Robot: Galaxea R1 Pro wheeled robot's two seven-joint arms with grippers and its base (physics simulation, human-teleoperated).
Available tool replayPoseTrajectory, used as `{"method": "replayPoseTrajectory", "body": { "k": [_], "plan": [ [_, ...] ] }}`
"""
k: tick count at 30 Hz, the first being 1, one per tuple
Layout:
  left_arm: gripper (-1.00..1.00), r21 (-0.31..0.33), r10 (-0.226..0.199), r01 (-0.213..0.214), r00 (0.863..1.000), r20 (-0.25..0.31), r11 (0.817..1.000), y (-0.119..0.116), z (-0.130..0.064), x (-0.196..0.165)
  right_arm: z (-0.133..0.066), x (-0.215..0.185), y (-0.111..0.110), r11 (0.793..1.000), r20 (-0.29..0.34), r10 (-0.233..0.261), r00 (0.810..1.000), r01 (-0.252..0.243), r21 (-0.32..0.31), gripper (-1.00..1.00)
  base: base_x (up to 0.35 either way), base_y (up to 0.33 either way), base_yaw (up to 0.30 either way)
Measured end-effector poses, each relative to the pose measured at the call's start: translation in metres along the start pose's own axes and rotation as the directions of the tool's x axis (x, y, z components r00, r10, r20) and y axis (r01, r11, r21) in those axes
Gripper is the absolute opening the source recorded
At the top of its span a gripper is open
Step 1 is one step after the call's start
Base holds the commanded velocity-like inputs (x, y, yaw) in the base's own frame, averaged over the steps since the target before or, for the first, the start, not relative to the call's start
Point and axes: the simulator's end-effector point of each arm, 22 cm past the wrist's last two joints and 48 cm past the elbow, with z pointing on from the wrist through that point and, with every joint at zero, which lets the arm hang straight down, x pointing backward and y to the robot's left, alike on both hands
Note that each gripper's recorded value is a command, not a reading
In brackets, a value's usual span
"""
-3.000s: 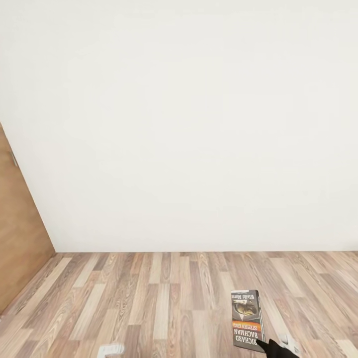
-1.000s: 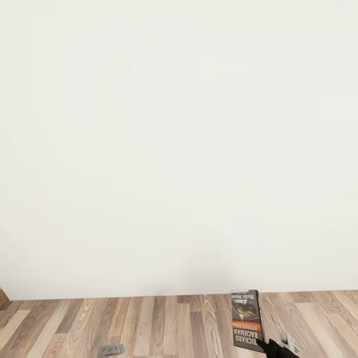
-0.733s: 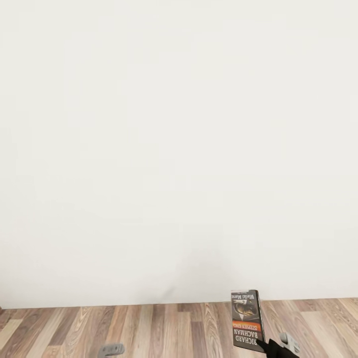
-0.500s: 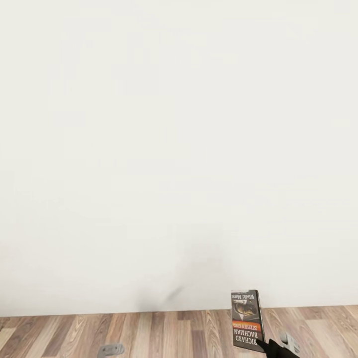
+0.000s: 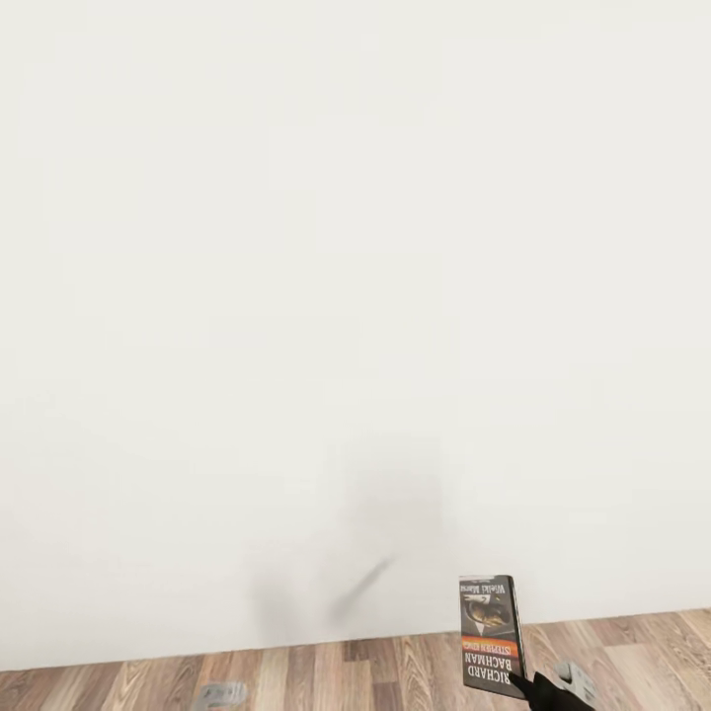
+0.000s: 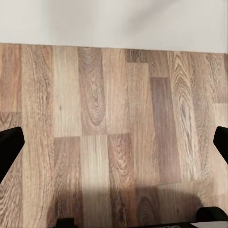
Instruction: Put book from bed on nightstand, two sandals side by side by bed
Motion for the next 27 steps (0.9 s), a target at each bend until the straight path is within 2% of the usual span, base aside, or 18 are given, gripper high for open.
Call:
{"method": "replayPoseTrajectory", "body": {
  "k": [6, 16, 27],
  "plan": [
    [1.00, 0.000, 0.000, 0.000, 1.000, 0.001, 1.000, 0.0000, -0.0003, 0.0000, -0.0002, 0.0000, 0.0003, 1.000, -0.001, -0.001, 1.000, 0.001, 0.000, -1.00, 0.256, 0.000, -0.145],
    [1.00, 0.000, 0.000, 0.000, 1.000, 0.001, 1.000, 0.0000, -0.0004, 0.0000, -0.0004, 0.0009, -0.0001, 1.000, -0.002, -0.002, 1.000, 0.002, 0.001, -1.00, 0.315, 0.000, -0.020],
    [1.00, 0.000, 0.000, 0.000, 1.000, 0.000, 1.000, 0.0000, 0.0000, 0.0000, 0.0000, 0.0001, 0.0000, 1.000, 0.000, 0.000, 1.000, 0.000, 0.000, -1.00, 0.048, 0.000, -0.193]
  ]
}}
